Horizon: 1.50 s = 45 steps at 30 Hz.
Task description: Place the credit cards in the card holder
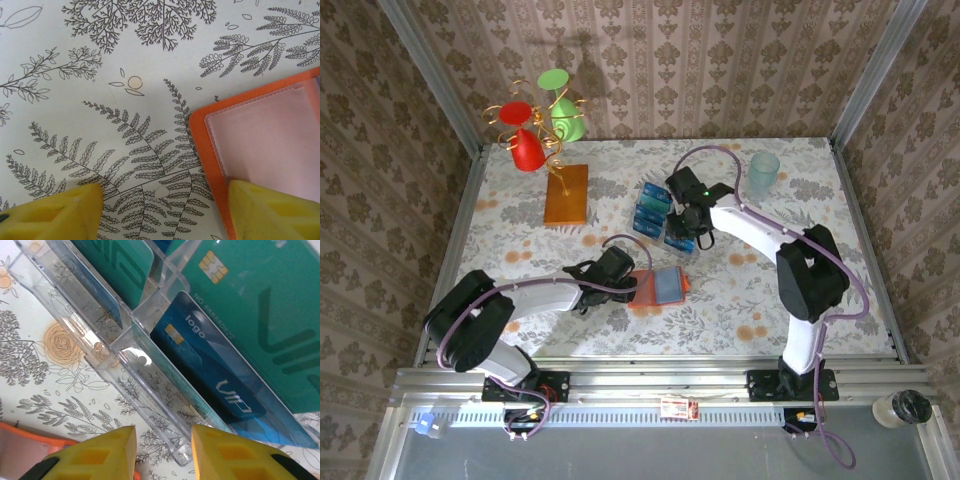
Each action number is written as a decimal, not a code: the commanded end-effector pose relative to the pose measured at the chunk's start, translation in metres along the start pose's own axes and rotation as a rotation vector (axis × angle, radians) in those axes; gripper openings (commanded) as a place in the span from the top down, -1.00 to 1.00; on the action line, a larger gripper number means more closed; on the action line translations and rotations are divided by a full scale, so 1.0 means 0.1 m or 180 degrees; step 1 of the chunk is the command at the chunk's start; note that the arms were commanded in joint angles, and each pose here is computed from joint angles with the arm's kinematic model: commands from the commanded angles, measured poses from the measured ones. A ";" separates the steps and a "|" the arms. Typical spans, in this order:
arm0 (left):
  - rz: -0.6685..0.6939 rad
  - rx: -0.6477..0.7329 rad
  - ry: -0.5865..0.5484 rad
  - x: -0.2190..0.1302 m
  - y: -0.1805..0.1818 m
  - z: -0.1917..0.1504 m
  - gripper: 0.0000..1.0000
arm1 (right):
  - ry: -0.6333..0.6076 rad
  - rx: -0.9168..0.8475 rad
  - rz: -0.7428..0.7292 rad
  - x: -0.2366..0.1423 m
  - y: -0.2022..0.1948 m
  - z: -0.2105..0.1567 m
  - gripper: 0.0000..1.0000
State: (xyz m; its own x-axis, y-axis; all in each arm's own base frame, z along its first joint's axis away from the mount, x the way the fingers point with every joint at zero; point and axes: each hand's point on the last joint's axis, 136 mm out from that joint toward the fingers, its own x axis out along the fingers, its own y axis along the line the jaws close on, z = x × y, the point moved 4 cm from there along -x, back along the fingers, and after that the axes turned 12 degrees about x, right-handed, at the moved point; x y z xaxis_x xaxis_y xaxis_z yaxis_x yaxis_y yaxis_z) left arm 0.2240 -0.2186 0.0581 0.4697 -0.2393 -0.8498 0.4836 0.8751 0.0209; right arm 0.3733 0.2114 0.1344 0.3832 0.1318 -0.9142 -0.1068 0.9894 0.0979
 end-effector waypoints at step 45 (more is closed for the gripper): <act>0.0033 0.0023 -0.0046 -0.02 0.00 0.09 -0.36 | 0.0343 -0.0392 -0.0007 0.21 0.14 -0.21 0.61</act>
State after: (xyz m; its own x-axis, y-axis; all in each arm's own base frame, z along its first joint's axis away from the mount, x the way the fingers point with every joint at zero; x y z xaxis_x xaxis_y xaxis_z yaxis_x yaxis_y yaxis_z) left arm 0.2239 -0.2186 0.0580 0.4695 -0.2390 -0.8500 0.4833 0.8752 0.0208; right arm 0.3649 0.2247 0.1043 0.2937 0.0941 -0.9513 -0.2162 0.9759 0.0297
